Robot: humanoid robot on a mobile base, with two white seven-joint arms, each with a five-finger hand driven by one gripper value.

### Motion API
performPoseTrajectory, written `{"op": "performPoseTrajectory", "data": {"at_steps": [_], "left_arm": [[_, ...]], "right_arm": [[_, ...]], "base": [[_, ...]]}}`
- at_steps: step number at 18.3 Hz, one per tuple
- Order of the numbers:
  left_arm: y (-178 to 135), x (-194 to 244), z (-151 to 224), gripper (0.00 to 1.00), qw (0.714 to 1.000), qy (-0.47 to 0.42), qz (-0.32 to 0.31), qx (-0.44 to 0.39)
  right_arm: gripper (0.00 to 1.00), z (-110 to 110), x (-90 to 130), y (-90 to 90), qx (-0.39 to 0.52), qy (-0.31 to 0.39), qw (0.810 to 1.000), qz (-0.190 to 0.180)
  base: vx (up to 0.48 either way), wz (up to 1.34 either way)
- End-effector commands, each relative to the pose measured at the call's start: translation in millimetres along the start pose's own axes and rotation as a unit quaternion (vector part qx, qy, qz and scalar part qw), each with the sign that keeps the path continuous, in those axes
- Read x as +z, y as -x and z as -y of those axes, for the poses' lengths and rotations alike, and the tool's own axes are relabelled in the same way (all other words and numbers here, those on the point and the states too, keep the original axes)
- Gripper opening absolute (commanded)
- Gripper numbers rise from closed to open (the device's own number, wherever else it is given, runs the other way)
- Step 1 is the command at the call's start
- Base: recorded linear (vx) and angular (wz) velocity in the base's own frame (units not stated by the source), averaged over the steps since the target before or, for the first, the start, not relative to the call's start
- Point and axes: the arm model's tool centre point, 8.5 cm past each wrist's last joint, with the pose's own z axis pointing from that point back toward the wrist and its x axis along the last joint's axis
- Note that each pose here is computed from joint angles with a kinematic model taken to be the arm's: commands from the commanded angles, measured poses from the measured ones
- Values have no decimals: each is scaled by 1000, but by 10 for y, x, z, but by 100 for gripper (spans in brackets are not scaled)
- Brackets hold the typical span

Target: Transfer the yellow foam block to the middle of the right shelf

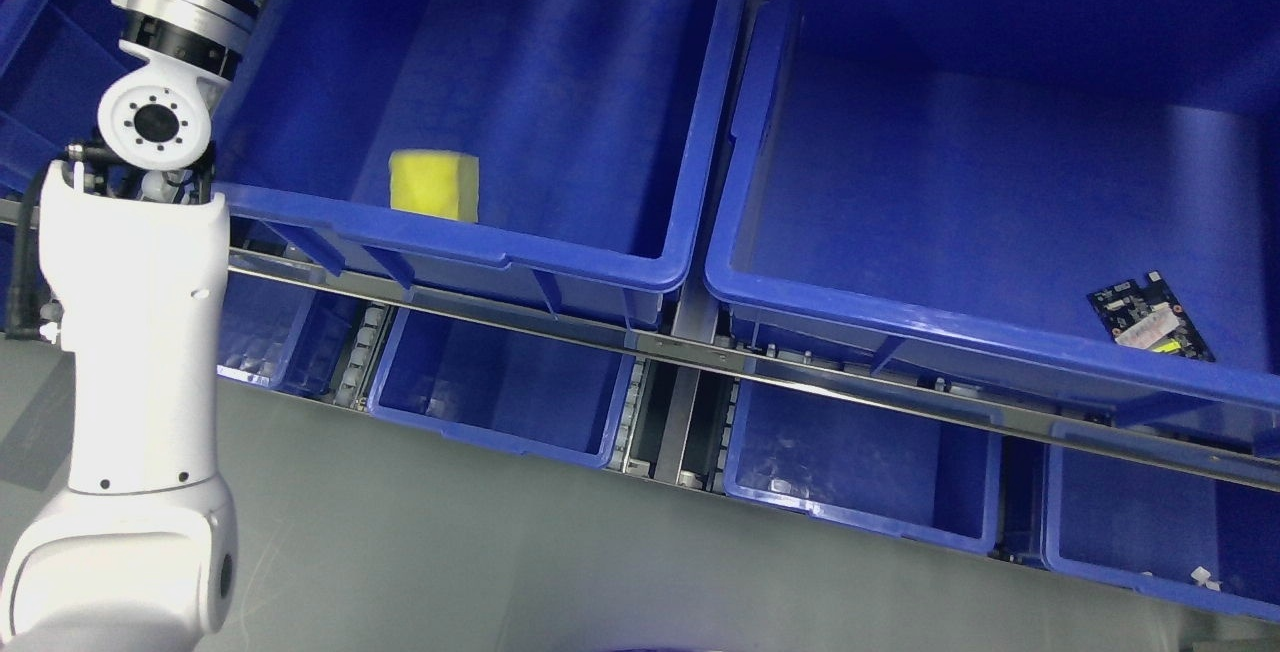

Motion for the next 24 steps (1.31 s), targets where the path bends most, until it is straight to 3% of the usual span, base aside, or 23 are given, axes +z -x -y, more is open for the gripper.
{"op": "performPoseTrajectory", "data": {"at_steps": [1, 5, 9, 18, 21, 24], "left_arm": [[-115, 384, 311, 97, 994, -64, 3, 85], [-37, 940, 146, 97, 979, -165, -21, 120], [278, 1316, -426, 98, 948, -273, -69, 151], [557, 1872, -618, 100, 925, -285, -98, 232], [720, 2138, -685, 100, 906, -272, -137, 295], [788, 2318, -597, 100, 901, -269, -161, 299]], "right_arm": [[100, 124, -2, 60, 1, 10, 1000, -1], [100, 124, -2, 59, 1, 10, 1000, -1], [100, 123, -2, 60, 1, 9, 1000, -1], [100, 122, -2, 49, 1, 9, 1000, 0], [100, 124, -2, 59, 1, 10, 1000, -1], [100, 124, -2, 59, 1, 10, 1000, -1]], "base": [[0, 0], [0, 0], [-5, 24], [-2, 1], [0, 0], [0, 0]]}}
